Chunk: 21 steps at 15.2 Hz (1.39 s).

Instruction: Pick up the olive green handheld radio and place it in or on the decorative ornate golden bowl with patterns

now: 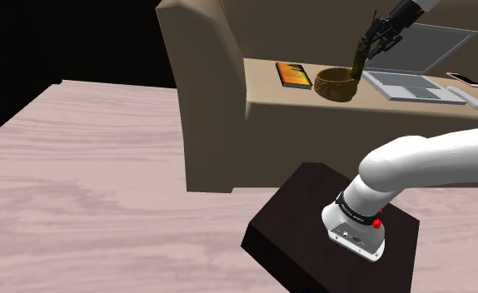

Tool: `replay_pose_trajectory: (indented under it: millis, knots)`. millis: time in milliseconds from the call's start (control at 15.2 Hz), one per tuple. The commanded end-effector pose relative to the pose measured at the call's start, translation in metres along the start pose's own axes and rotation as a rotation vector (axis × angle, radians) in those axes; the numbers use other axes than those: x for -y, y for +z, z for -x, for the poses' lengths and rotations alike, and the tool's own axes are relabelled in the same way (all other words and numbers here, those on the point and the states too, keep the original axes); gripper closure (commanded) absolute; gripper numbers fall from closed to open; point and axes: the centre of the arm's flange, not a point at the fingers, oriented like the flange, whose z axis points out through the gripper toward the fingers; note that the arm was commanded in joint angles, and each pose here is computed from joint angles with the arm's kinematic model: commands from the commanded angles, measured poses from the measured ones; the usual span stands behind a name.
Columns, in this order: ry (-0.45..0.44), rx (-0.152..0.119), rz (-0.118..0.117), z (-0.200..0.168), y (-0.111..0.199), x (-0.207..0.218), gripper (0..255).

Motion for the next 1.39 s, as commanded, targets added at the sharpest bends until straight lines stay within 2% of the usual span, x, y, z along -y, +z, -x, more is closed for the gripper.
replay_pose_trajectory:
  millis: [0,594,660,990,1254,1320]
  knots:
    - [0.000,0.000,0.000,0.002,0.010,-0.002,255]
    - [0.000,0.000,0.000,0.003,0.015,-0.004,255]
    - [0.000,0.000,0.000,0.003,0.015,-0.004,0]
    - [0.000,0.000,0.000,0.003,0.015,-0.004,0]
    - [0.000,0.000,0.000,0.003,-0.035,-0.004,0]
    - [0.000,0.000,0.000,0.003,-0.035,-0.004,0]
